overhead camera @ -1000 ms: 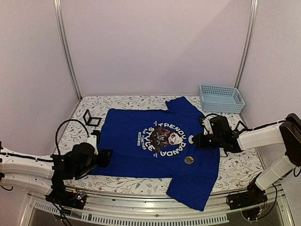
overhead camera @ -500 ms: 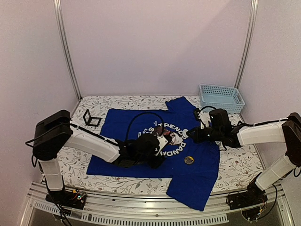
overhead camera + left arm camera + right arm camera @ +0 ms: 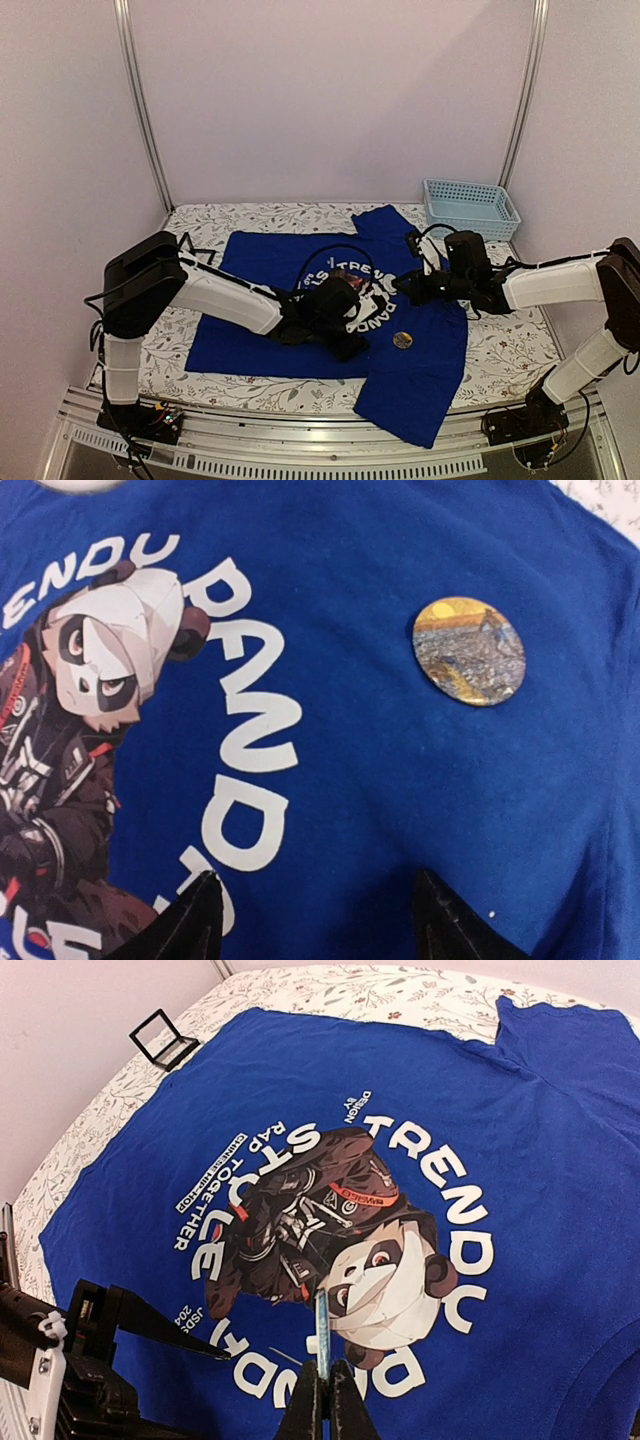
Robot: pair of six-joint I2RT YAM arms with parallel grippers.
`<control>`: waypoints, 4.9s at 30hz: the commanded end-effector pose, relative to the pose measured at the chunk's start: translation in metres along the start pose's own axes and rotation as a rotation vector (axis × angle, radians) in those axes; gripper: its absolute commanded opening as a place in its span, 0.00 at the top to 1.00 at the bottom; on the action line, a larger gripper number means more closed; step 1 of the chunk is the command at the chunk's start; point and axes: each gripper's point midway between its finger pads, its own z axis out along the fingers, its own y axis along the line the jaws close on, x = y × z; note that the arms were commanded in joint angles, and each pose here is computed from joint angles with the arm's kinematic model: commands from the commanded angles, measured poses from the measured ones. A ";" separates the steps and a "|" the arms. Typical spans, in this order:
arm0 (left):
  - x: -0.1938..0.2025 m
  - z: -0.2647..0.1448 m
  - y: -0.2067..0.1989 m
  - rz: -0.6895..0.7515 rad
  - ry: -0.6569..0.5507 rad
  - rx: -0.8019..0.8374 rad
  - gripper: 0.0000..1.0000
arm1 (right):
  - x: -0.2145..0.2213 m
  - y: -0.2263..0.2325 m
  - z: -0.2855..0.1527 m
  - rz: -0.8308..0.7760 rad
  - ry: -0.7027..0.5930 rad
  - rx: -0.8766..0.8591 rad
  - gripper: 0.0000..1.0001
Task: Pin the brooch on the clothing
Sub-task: Position the clothing with brooches at the center of the board, then position the brooch on the flattened clothing.
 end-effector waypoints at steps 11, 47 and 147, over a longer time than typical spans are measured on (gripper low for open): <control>0.052 0.005 -0.021 -0.043 0.035 0.181 0.76 | 0.010 0.001 0.012 -0.003 -0.009 -0.006 1.00; 0.000 -0.062 -0.031 -0.029 -0.186 0.432 1.00 | 0.074 0.083 -0.002 -0.808 -0.264 0.113 1.00; 0.013 -0.116 -0.047 0.124 -0.490 0.239 0.50 | 0.110 0.152 0.000 -0.520 -0.035 -0.544 1.00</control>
